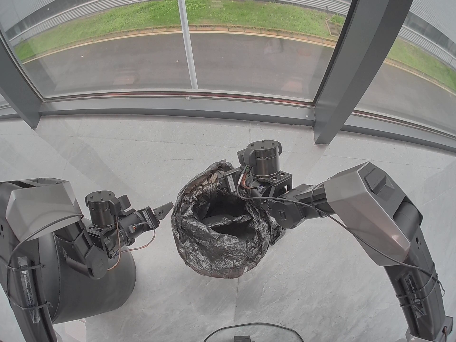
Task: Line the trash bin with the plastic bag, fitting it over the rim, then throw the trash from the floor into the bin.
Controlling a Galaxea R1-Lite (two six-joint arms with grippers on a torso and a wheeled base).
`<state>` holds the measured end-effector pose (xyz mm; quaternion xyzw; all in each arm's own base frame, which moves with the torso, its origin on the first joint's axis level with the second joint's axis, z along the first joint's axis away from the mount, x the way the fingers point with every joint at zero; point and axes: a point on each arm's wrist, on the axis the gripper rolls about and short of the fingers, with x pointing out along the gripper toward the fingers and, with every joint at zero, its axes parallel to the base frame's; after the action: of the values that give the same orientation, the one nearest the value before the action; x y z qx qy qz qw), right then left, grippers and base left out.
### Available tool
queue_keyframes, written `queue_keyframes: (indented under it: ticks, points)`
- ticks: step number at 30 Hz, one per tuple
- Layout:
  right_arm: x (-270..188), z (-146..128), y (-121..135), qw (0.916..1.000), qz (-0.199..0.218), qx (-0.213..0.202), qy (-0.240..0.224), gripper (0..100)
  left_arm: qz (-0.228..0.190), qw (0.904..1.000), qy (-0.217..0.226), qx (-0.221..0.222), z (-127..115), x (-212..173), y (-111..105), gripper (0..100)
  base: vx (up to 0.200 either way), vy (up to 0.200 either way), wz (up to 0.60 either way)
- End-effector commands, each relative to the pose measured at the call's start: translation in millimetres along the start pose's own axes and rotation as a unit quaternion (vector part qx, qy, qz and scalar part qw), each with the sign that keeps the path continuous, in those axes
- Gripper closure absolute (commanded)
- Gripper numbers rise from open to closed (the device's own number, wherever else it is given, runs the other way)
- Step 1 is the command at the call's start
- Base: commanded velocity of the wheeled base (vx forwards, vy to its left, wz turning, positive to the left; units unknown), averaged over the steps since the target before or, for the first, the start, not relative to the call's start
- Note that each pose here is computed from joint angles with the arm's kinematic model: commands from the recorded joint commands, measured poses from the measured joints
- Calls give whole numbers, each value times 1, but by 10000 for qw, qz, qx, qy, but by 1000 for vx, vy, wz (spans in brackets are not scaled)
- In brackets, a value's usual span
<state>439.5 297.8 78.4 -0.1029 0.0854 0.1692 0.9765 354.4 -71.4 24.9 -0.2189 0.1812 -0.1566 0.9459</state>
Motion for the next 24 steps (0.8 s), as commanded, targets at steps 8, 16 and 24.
queue_keyframes:
  ticks: [8,16,24]
  points:
    - [-63,27,28,9987,468,-143,147,0,-349,9988,-324,125,28,-38,-33,0,0,0,0]
    - [-76,13,19,9992,396,38,47,0,-540,9977,-358,195,30,-36,-44,0,0,0,0]
    - [-95,21,-36,9992,-100,396,-37,0,-675,9955,-434,496,31,-8,-47,0,0,0,0]
